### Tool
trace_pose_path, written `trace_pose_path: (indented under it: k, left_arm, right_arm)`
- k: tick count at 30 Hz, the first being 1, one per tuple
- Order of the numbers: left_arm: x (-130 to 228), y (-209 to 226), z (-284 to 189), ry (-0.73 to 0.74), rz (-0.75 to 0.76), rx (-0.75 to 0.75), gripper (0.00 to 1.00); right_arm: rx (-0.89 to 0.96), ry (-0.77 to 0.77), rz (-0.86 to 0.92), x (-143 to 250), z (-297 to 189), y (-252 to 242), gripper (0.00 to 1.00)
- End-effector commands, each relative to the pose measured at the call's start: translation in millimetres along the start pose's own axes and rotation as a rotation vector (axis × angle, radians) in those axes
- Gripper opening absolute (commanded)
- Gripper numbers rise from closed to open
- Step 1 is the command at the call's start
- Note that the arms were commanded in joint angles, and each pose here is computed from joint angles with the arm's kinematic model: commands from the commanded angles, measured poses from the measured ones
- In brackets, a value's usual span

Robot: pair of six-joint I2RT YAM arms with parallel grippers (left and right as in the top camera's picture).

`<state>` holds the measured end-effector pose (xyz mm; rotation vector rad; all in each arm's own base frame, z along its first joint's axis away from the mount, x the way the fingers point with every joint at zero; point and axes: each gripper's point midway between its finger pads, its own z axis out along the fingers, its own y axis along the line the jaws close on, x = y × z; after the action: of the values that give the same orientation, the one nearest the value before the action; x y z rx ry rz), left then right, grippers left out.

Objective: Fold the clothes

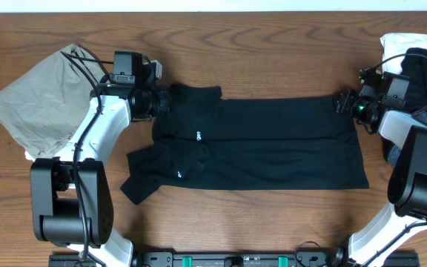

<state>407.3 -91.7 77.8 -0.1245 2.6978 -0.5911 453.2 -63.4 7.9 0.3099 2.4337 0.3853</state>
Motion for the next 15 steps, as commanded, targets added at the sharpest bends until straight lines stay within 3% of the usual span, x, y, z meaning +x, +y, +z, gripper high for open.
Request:
trace_pose_path:
  k: [1, 4, 5, 15]
  left_arm:
    - [-7, -5, -5, -0.017, 0.001, 0.016, 0.06]
    - [-7, -4, -5, -0.018, 0.001, 0.013, 0.06]
    - [-7, -4, -5, -0.019, 0.001, 0.010, 0.06]
    - [-9, 11, -13, -0.018, -0.073, 0.000, 0.06]
  right_arm:
    - [-0.013, 0.026, 0.018, 9, 7, 3, 0.30]
    - [-0.012, 0.027, 0.019, 9, 7, 3, 0.04]
    - [-0.011, 0.028, 0.021, 9, 6, 2, 0.01]
    - [0.077, -0.088, 0.076, -37, -61, -14, 0.01]
